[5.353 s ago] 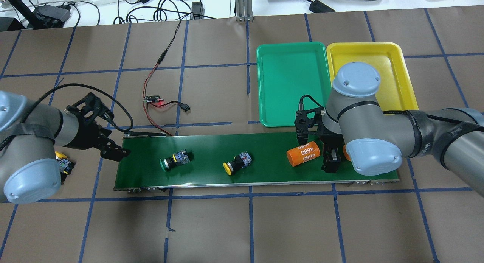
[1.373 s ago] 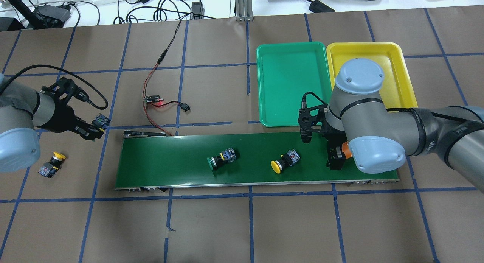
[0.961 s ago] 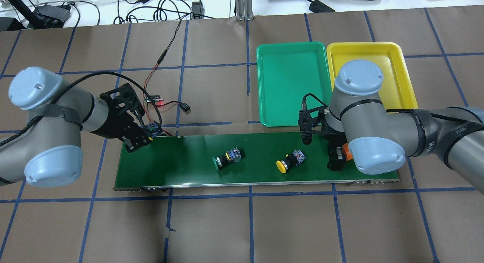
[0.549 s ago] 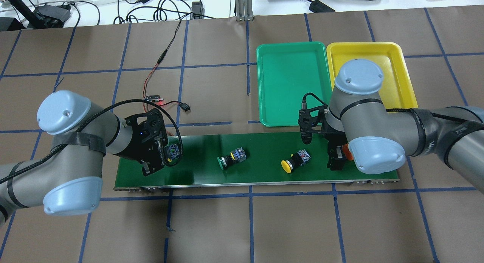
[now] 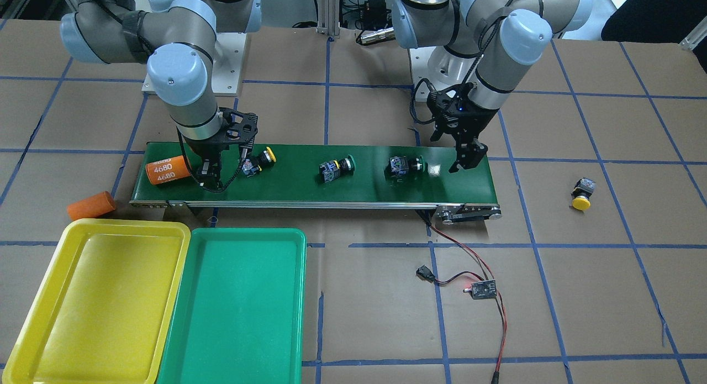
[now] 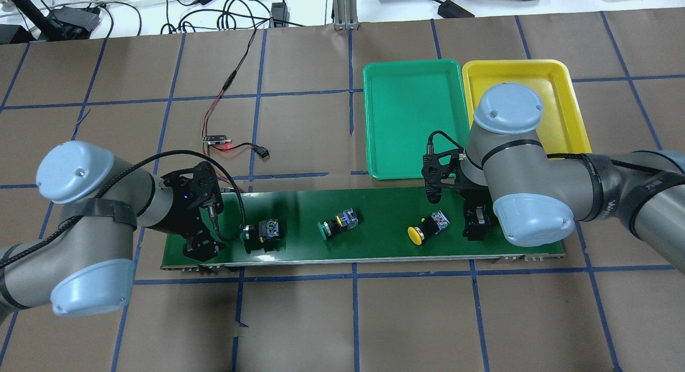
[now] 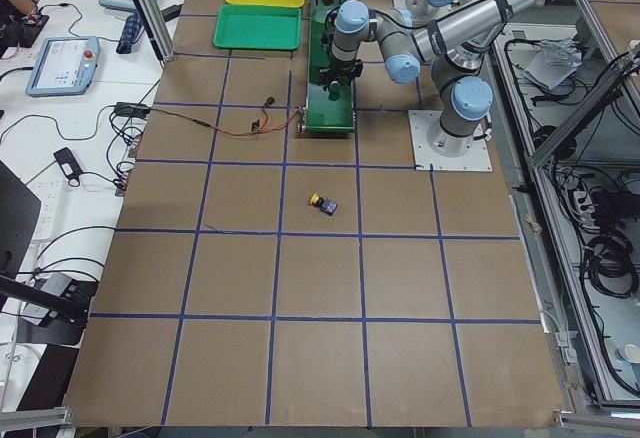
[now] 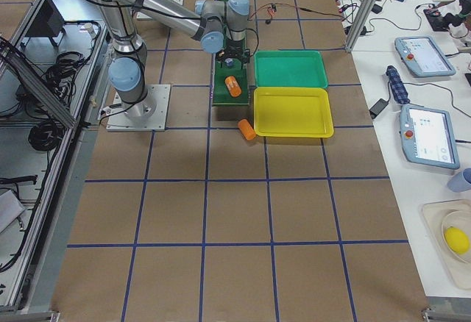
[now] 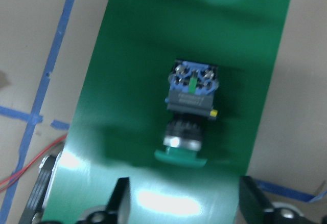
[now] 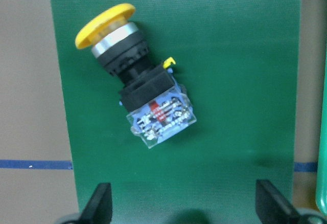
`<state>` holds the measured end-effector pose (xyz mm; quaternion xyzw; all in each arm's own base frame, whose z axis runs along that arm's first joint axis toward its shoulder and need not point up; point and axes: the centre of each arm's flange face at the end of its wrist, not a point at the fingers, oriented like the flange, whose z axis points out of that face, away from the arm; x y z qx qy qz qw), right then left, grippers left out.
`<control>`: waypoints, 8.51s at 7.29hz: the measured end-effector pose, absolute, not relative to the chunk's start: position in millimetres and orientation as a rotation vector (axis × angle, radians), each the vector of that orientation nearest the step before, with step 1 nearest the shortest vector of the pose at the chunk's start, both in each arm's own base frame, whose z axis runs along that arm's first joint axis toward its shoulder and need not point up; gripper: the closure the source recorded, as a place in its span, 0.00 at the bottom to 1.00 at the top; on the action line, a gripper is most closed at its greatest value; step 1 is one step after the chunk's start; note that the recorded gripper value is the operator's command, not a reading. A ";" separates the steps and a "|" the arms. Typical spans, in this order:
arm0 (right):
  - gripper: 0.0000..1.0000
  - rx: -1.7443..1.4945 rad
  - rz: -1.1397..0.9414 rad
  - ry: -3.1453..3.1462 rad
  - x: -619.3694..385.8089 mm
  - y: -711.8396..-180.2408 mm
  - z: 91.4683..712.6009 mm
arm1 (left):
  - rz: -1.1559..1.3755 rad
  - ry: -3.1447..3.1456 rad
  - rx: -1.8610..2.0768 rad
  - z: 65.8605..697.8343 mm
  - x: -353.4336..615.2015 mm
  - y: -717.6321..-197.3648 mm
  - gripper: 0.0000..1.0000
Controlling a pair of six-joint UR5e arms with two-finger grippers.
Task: Sort buttons by color to trays
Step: 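Grasp yellow-capped button at pile with left gripper while right grasps belt-end yellow button, then carry yellow button to belt with left gripper while right drops its button in yellow tray, then release yellow button on belt with left gripper while right returns to belt end, then raise left gripper away from belt while right grasps green-capped button at belt end, then carry the green-capped button into the green tray and open the right gripper, then move the right gripper back to the belt end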
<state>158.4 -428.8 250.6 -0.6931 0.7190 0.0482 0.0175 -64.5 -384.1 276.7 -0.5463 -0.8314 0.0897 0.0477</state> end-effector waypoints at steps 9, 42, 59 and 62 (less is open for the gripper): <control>0.11 -2.158 0.169 2.207 161.3 -426.1 243.7 | 0.258 -3.017 -0.760 202.4 241.8 -402.0 0.00; 0.04 -2.205 0.209 2.131 164.3 -420.9 228.6 | 0.008 -2.837 -0.755 392.4 -123.4 -521.2 0.00; 0.00 -2.141 0.094 2.259 150.3 -592.9 272.9 | -0.107 -3.060 -0.048 472.7 -160.0 -464.6 0.00; 0.00 -2.099 0.194 2.223 143.4 -502.3 265.1 | -0.104 -3.061 -0.049 473.8 -159.8 -463.5 0.00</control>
